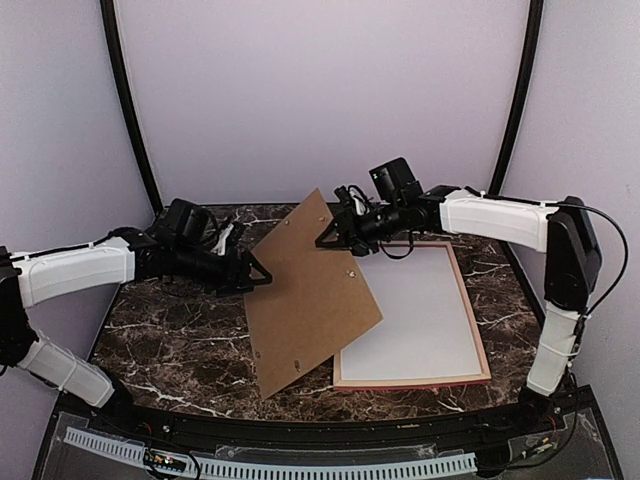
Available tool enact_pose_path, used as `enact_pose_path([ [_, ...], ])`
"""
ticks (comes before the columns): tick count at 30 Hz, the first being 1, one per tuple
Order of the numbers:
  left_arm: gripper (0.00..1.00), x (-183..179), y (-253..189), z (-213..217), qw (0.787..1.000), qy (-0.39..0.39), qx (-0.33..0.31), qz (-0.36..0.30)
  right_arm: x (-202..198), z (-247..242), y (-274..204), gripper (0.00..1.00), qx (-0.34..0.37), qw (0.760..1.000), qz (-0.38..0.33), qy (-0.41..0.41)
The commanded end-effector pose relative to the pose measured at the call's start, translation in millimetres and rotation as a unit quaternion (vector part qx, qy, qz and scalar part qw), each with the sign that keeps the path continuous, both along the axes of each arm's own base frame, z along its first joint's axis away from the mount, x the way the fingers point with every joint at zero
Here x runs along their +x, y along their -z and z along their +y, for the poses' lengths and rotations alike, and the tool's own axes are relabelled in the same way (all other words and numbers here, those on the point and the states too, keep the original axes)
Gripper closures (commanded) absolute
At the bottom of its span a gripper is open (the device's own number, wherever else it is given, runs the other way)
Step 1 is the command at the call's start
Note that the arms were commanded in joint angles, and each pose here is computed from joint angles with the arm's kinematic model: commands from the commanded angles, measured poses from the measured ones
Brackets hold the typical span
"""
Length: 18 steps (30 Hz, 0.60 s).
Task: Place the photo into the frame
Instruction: Turn over the backboard.
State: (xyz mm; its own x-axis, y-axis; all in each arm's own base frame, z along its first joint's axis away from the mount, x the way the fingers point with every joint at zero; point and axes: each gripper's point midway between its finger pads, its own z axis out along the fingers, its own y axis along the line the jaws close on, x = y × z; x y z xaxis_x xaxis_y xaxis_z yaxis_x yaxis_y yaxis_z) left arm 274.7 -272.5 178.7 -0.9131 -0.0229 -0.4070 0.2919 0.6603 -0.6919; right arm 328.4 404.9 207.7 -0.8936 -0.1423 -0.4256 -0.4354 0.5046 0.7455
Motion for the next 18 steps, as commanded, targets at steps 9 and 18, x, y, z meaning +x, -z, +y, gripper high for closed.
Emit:
enact_pose_path([
  [9, 0.3, -13, 99, 74, 0.981, -0.147, 0.128, 0.018, 6, 6, 75, 0.7, 0.023, 0.998, 0.051, -0.006],
  [18, 0.25, -23, 122, 107, 0.962, -0.179, 0.204, 0.03, 6, 10, 85, 0.73, 0.047, 0.997, 0.063, -0.003],
])
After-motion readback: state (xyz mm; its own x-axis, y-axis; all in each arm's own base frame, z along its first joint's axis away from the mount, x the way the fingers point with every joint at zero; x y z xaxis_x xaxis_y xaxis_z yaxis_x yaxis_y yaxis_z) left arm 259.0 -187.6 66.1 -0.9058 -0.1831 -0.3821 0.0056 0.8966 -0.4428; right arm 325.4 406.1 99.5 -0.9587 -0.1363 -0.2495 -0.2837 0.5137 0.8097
